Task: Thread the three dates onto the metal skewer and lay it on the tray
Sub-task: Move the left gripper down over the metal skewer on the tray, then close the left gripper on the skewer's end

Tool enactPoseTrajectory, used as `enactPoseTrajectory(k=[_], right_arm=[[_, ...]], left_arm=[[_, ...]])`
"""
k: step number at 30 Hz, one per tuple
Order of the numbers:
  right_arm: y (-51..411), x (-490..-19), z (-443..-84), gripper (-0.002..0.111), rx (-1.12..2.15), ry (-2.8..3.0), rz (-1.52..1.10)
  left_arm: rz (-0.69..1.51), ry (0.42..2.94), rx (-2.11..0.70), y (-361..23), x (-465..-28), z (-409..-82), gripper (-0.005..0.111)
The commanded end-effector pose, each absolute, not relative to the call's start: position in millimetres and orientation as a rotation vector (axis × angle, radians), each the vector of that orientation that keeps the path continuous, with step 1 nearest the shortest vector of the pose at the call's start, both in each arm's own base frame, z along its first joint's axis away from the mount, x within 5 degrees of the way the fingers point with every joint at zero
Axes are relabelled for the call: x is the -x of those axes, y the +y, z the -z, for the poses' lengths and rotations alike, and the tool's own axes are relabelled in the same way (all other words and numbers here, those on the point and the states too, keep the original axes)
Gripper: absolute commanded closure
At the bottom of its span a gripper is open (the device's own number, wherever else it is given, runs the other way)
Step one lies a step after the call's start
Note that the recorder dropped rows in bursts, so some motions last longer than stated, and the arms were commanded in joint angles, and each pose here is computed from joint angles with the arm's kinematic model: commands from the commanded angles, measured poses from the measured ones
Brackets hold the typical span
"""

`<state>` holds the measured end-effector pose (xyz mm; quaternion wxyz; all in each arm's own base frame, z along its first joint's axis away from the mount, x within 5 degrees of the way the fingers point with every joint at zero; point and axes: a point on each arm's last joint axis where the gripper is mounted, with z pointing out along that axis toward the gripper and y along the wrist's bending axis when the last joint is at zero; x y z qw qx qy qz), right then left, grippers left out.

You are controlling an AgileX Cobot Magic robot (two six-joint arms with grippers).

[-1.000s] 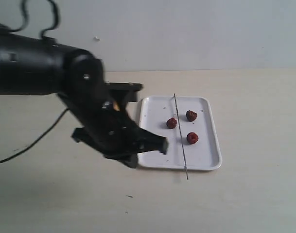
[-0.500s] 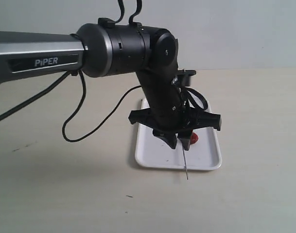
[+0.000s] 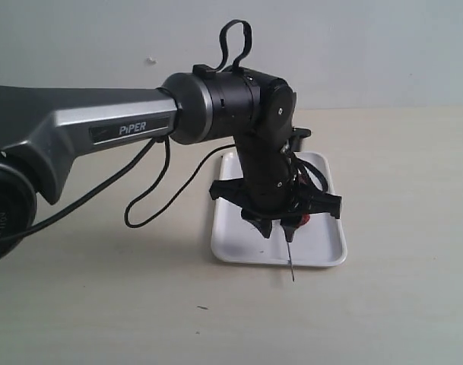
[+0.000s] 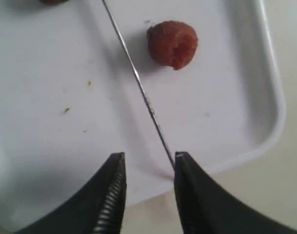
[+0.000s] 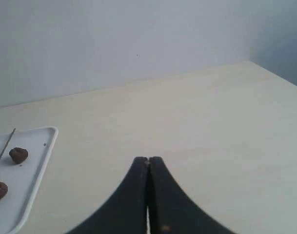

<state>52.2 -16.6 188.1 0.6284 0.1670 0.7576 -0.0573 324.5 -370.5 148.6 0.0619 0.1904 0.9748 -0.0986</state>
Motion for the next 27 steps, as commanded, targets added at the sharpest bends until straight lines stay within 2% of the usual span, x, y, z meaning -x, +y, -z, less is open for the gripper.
enactPoseTrajectory(k=[1,14,27], right_arm=[[-17,-52,-187,0.108,-0.387,1.733,0.136],[-17,-52,-187,0.108,-0.387,1.733,0.136],[-17,-52,-187,0.108,-0.389,1.732,0.134]], left_arm=[[0.295,2.902,-0.559,-373,-329,-148,0.072],[0.316,2.879,-0.544,-383,-329,-125,0.072],[0.315,2.9,-0.513,-383,-328,-124,0.072]])
